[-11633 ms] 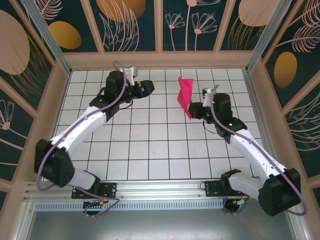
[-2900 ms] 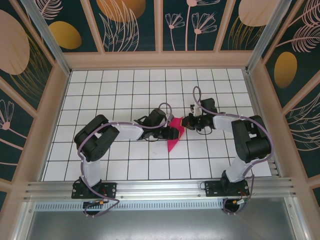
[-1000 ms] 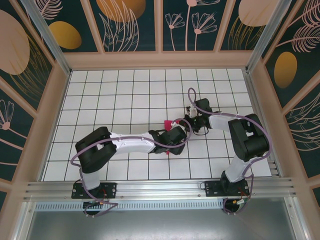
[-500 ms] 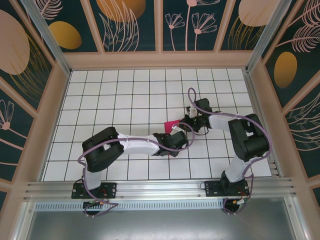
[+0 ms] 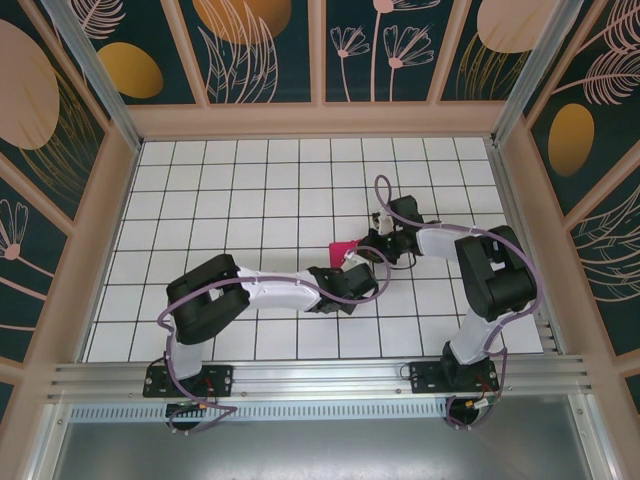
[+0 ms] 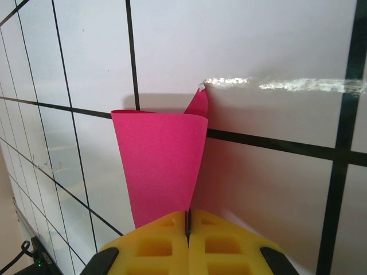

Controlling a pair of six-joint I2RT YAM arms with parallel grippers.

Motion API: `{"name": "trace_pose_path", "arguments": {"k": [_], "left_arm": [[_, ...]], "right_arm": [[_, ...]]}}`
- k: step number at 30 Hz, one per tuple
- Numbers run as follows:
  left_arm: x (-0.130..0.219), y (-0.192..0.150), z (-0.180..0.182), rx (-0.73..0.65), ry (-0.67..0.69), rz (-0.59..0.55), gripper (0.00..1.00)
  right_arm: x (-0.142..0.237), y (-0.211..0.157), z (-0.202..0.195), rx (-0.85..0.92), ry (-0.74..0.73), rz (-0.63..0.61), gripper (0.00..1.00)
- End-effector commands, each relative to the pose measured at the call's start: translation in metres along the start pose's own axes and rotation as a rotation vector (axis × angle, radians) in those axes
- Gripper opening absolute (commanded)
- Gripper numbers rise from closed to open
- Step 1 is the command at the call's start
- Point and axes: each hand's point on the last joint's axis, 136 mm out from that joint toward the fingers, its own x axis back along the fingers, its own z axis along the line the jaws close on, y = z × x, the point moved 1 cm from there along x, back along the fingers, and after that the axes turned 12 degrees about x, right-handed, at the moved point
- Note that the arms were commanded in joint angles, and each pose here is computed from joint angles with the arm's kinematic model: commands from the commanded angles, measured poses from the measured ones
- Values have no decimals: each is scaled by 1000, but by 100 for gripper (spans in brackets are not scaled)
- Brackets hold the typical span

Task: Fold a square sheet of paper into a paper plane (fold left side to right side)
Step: Fold the wing for the fifth time at the center of the table.

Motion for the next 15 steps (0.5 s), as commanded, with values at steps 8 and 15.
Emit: {"name": "trace_pose_path", "arguments": {"k": [8,15], "left_arm": [[-8,-9,11,-2,68,19,17],[1,1,8,65,-42,30,9]], "right_arm": [[4,6,7,14,5,-3,6],[30,26,15,57,-3,-107,23]]}}
